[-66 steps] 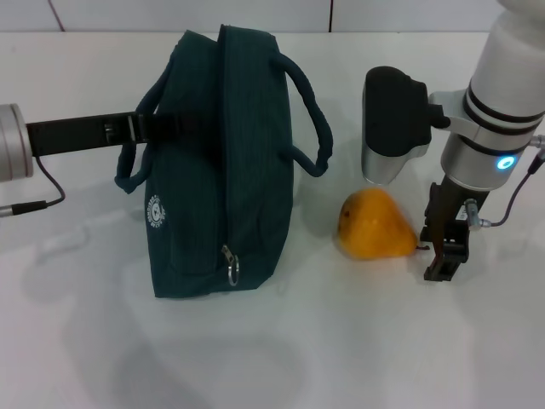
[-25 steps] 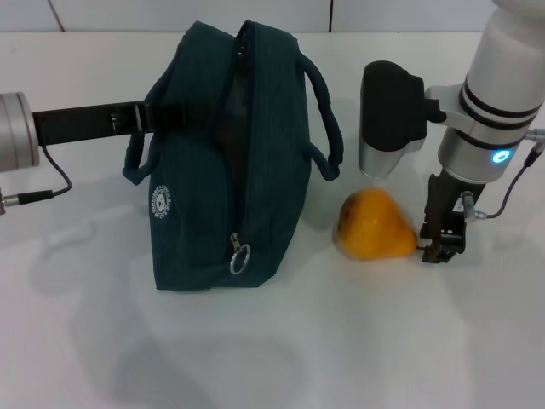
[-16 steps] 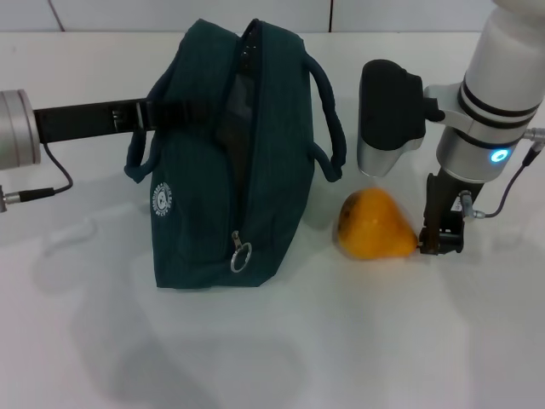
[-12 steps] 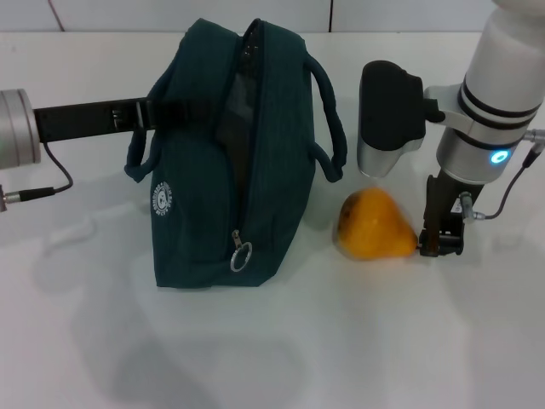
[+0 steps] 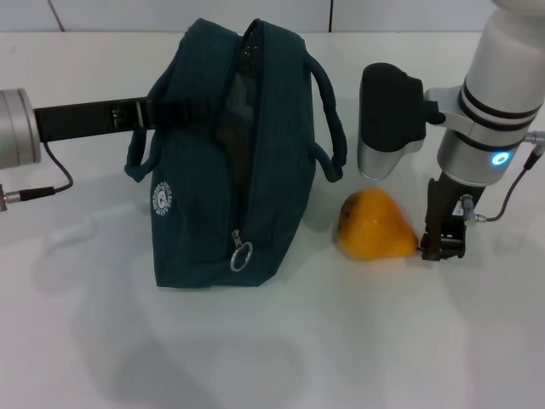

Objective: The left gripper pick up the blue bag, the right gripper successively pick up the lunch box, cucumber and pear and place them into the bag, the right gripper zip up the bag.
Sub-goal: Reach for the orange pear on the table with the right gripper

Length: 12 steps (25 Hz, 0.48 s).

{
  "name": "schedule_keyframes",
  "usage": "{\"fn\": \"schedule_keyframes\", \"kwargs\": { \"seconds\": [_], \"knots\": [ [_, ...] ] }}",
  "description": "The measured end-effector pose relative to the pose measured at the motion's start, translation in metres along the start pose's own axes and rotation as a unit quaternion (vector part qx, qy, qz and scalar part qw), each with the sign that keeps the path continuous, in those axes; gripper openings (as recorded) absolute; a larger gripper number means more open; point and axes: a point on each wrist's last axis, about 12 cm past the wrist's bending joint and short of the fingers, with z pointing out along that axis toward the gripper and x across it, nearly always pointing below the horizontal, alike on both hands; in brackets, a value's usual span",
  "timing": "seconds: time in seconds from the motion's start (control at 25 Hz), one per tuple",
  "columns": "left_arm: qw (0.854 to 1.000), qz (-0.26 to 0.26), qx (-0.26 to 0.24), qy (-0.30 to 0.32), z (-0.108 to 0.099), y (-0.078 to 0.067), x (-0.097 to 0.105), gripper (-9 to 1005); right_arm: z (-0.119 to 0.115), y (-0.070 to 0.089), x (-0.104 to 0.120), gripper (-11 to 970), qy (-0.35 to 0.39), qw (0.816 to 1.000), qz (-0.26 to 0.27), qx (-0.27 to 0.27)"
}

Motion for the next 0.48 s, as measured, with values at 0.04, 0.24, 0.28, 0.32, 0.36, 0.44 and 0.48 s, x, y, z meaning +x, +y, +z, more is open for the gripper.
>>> {"fn": "schedule_keyframes", "kwargs": {
  "seconds": [0.04,0.24,0.28,0.32,0.36,0.44,0.48],
  "knots": [
    [1.0,0.0,0.0,0.0,0.0,0.0,0.0,32,-0.0002,0.0003,-0.0005,110,0.0,1.0,0.001,-0.003],
    [1.0,0.0,0.0,0.0,-0.0003,0.0001,0.0002,31,-0.0002,0.0004,-0.0016,148,-0.002,1.0,-0.001,-0.003],
    [1.0,-0.001,0.0,0.0,-0.0004,0.0002,0.0003,31,-0.0002,0.0004,-0.0016,156,-0.002,1.0,-0.001,-0.003],
    [1.0,-0.001,-0.001,0.0,-0.0004,0.0002,0.0005,31,-0.0001,0.0005,-0.0019,164,-0.002,1.0,-0.002,-0.002],
    [1.0,0.0,-0.001,0.0,-0.0005,0.0003,0.0005,31,0.0001,0.0006,-0.002,171,0.0,1.0,-0.003,-0.001],
    [1.0,0.0,-0.001,0.0,-0.0005,0.0003,0.0005,31,0.0004,0.0008,-0.0023,186,0.002,1.0,-0.006,0.0],
    [1.0,0.0,-0.001,0.0,-0.0005,0.0003,0.0005,31,0.0004,0.0008,-0.0023,194,0.002,1.0,-0.006,0.0]
  ]
}}
